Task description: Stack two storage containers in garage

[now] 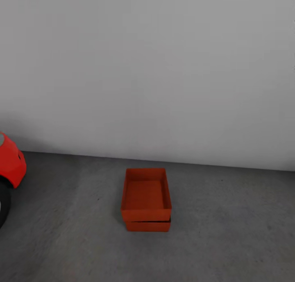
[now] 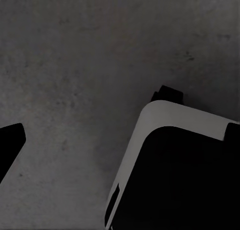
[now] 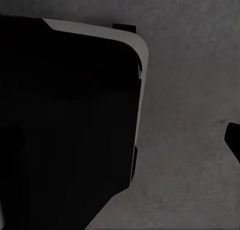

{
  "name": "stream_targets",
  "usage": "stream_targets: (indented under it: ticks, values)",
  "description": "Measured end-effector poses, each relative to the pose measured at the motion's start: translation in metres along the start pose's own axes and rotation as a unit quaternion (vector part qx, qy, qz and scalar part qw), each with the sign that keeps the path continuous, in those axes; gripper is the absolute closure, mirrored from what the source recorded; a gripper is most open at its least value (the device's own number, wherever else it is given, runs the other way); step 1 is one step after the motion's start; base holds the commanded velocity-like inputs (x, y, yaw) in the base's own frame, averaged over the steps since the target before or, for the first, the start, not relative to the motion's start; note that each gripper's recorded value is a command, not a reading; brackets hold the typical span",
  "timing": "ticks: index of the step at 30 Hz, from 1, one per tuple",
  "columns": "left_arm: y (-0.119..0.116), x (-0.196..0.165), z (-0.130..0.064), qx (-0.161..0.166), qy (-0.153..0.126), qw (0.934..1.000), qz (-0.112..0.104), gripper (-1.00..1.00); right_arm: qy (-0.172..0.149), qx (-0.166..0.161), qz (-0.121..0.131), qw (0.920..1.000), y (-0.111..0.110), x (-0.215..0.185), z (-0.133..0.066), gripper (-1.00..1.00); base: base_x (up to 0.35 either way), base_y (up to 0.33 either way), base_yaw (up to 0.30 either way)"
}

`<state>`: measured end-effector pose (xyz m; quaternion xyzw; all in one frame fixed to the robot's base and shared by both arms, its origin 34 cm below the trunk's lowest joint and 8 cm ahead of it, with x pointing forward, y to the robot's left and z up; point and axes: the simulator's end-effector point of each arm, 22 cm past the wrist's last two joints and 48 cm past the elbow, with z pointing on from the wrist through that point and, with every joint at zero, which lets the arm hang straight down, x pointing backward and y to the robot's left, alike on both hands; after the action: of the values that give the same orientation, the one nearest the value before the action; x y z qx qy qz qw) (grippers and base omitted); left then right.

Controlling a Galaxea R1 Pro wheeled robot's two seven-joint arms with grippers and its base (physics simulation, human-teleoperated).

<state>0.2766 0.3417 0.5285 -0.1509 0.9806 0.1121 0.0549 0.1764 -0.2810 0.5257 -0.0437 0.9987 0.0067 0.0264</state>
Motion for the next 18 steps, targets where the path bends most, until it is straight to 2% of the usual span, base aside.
stream_targets:
  ticks: [18]
  values:
    - [-0.003,-0.012,-0.003,0.004,-0.014,0.9999,-0.004,-1.0,-0.016,0.001,-0.001,0.9999,-0.001,-0.012,-0.001,-1.0,0.0,0.0,0.0]
